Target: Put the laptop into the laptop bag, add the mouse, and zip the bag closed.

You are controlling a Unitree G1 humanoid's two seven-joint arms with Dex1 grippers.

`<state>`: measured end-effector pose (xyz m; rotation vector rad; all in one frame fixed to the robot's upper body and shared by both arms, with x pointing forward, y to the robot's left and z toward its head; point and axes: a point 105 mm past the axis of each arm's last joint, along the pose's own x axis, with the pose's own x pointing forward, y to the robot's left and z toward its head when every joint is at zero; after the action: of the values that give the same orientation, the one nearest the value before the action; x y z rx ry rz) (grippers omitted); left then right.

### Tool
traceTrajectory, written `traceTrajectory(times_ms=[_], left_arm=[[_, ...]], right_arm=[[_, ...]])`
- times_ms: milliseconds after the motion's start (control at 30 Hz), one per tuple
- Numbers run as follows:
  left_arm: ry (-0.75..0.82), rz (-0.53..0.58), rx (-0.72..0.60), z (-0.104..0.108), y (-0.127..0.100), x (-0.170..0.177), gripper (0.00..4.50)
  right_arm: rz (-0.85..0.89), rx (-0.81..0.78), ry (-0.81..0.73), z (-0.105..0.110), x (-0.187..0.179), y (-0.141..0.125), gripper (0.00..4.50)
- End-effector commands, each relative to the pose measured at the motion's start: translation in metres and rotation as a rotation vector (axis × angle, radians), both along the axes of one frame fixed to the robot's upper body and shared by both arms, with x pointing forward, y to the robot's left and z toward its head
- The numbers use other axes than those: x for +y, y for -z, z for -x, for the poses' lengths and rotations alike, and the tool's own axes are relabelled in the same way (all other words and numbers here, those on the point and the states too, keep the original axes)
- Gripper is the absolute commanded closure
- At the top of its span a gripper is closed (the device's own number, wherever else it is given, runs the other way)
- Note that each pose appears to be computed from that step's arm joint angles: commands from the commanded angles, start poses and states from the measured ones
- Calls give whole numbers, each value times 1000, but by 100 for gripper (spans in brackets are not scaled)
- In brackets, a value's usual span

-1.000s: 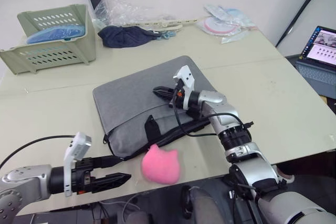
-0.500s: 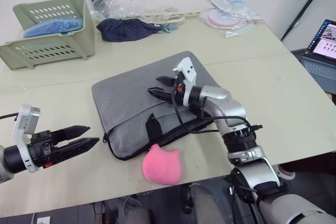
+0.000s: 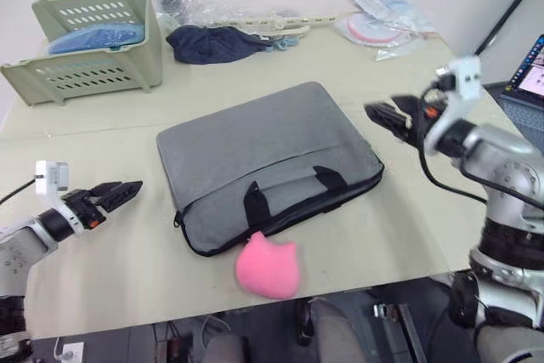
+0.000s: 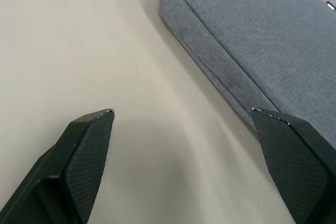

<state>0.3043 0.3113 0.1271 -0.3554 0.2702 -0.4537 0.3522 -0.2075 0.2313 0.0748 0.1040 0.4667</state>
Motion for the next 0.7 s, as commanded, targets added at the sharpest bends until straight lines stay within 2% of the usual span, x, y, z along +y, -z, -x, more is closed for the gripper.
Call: traceTrajectory(times_ms=[33,133,333,533,700], left_arm=[[55,9,-26,-14,0,-14,0],[83,19,-27,-24,3,-24,0],[107,40,-21,-32,8,-30,0],[107,70,11,-34,15,-34,0],[161,118,58,-38,24,-57,0]], right_arm=[[-34,-31,48,20,-12,-6,76],[-97,0,85,27,-17,4,76],[-232,21,123,27,-15,8,76],[-272,63,115,29,-7,20,76],[-286,110,101,32,0,35,76]])
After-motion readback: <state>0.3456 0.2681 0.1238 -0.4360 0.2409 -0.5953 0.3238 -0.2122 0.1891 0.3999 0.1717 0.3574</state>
